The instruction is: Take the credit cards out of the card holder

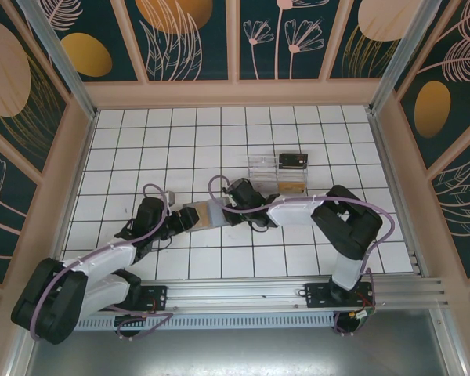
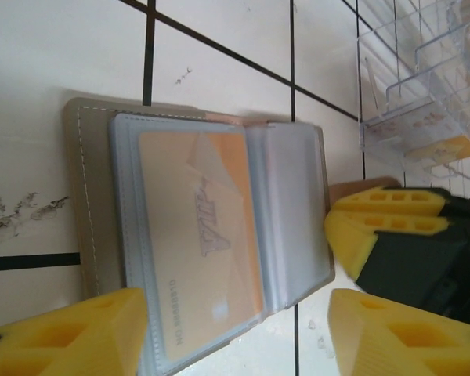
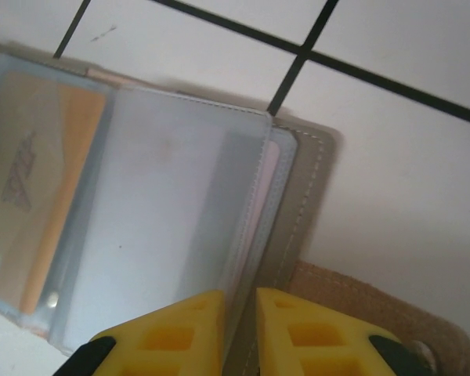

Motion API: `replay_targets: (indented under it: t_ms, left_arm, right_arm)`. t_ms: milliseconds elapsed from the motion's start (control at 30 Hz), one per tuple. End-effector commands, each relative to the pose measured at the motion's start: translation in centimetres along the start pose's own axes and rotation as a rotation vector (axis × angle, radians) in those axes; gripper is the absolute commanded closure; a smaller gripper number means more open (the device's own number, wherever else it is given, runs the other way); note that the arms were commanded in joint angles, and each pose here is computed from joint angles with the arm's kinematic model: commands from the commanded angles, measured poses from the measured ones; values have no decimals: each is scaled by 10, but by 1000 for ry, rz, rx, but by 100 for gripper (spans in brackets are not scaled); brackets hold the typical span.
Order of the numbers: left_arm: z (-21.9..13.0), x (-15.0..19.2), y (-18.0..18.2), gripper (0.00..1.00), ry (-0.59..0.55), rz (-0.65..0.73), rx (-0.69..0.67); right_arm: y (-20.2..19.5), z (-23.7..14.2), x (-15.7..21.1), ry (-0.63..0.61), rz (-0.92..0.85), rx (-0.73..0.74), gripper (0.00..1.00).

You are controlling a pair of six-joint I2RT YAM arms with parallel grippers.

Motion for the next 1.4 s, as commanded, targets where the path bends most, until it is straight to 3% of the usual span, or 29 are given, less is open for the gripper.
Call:
replay_targets:
  t_ms: [0,167,200,267,333,733,1367]
  left_arm:
    - [2,-11,-12,43,-20,18,63]
    - [8,-9,-7,62,6,9,33]
    - [9,-8,-5,63,11,6,22]
    - [13,-6,0,77,35,-5,-9]
    - [17,-2,4,83,61,-15,-28]
    - [24,13,17,87,126,-48,-75]
    - [15,5,12,88,77,-40,-85]
  right_arm:
    - [2,-2,-3,14,8,-42,80]
    - [17,-8,-2,55,29,-167,78]
    - [18,-8,-2,62,40,-175,77]
    - [19,-8,-1,72,65,-176,75]
    - [19,-7,-1,76,87,-180,74]
    - [34,-6,-8,107,142,-281,70]
    - [78,-11,-38,123,142,-500,67]
Point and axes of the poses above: each hand's point on the last joint's axis, 136 mm out from that joint toward the fingers, its own z axis out along the fingers, its own y axis along the line the jaws close on, x = y × z, the point moved 7 cm from there along -z, back along the fingers, and after that the axes turned 15 degrees about z, right-handed, at the moved point
